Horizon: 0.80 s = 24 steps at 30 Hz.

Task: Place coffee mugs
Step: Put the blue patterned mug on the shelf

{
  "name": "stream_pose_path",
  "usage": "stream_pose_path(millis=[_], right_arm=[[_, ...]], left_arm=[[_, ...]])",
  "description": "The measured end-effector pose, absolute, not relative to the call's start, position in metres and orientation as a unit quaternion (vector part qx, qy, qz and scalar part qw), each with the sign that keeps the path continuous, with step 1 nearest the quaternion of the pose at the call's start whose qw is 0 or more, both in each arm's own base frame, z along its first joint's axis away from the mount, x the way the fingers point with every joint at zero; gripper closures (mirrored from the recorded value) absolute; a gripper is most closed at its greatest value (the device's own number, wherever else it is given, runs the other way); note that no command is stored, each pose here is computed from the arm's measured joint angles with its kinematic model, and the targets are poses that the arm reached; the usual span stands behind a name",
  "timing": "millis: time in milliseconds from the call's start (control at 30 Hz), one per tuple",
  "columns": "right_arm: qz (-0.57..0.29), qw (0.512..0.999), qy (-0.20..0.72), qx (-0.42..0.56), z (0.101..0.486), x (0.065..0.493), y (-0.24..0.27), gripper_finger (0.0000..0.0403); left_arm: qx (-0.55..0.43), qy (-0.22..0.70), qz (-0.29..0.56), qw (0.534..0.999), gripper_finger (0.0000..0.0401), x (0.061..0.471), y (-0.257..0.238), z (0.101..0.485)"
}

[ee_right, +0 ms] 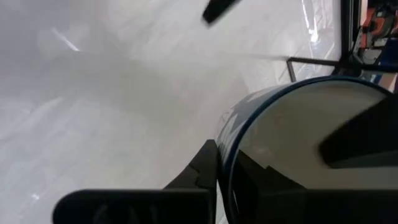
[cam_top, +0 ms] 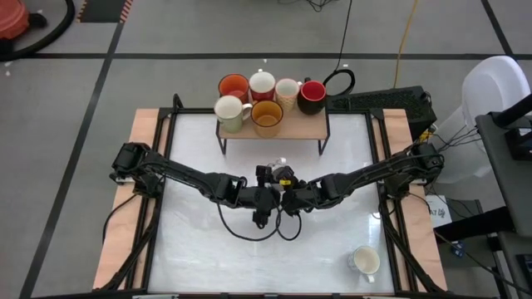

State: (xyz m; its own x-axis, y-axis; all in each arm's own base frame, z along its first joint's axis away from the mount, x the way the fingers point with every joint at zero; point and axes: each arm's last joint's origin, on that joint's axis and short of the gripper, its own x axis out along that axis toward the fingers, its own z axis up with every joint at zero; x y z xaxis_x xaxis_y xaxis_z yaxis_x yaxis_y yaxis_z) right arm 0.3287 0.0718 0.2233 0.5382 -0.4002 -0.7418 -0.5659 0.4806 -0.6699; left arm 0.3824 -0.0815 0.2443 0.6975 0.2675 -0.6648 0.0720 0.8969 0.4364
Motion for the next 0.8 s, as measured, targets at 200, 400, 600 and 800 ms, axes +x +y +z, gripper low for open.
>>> stream_pose_path(millis=[200, 400, 600, 800], right_arm=[[0.051, 0.707, 0.496, -0.502, 0.226, 0.319, 0.074, 0.0395], [0.055, 0.734, 0.462, -0.494, 0.248, 0.306, 0.085, 0.0395], [0.061, 0.752, 0.433, -0.493, 0.281, 0.283, 0.083, 0.0395], [0.131, 0.754, 0.392, -0.51, 0.308, 0.264, 0.066, 0.0395]], left_arm=[[0.238, 0.39, 0.139, 0.879, 0.0027, 0.356, -0.083, 0.269], [0.212, 0.377, 0.188, 0.882, 0.0049, 0.316, -0.08, 0.302], [0.169, 0.36, 0.22, 0.891, 0.0086, 0.272, -0.064, 0.287], [0.131, 0.326, 0.222, 0.909, 0.0106, 0.244, -0.056, 0.26]])
